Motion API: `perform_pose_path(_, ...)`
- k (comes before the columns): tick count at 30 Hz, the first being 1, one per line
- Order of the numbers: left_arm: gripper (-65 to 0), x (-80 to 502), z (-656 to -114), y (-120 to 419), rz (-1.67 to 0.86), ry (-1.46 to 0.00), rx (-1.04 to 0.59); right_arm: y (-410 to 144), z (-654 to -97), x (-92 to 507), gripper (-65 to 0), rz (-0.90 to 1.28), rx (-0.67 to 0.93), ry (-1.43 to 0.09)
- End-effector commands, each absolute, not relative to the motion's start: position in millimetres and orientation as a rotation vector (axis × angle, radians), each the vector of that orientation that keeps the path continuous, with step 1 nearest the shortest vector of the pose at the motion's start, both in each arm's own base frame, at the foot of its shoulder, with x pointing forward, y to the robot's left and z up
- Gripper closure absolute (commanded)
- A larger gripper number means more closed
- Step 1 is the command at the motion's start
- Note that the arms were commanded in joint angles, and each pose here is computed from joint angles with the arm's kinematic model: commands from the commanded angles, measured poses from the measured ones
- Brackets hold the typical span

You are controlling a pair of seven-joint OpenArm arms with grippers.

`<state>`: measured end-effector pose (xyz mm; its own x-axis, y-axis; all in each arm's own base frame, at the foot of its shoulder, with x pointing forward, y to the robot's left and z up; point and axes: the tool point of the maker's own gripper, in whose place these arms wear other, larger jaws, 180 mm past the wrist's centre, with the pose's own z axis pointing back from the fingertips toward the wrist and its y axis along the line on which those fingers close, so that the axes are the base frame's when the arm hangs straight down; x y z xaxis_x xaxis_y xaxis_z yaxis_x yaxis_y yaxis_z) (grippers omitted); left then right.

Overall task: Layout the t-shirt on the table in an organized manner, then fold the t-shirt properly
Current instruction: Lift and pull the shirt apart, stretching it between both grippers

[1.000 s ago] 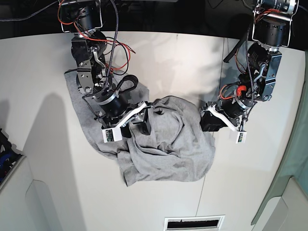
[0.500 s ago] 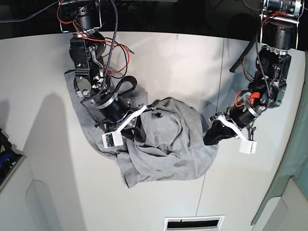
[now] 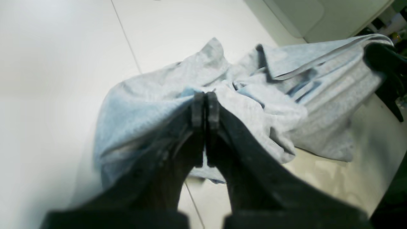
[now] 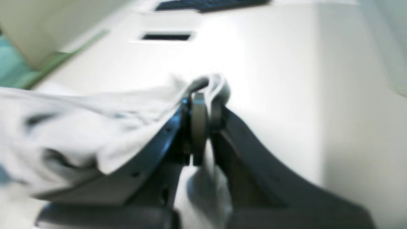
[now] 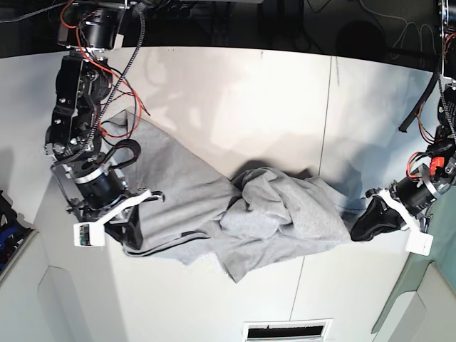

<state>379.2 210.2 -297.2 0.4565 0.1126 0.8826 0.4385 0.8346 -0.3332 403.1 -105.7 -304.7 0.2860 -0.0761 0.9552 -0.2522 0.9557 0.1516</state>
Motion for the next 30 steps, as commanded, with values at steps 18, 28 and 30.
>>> perform_pose_path(18,0.0,393.1,-252.2,209.4,-0.228,-1.211,-0.626,-278.6,-283.8,399.1,0.0,-0.032,-0.014,-1.312)
perform_pose_path(28,0.0,386.0,-199.4,188.5,-0.419,-1.306,-0.572,-321.7,-268.9,395.5,0.0,-0.103,-0.120,-1.321)
perform_pose_path(30,0.0,384.8,-206.2,185.6,-0.413,-1.290,-0.574,-332.7,-277.0,391.4,0.0,-0.155,-0.154,-1.281)
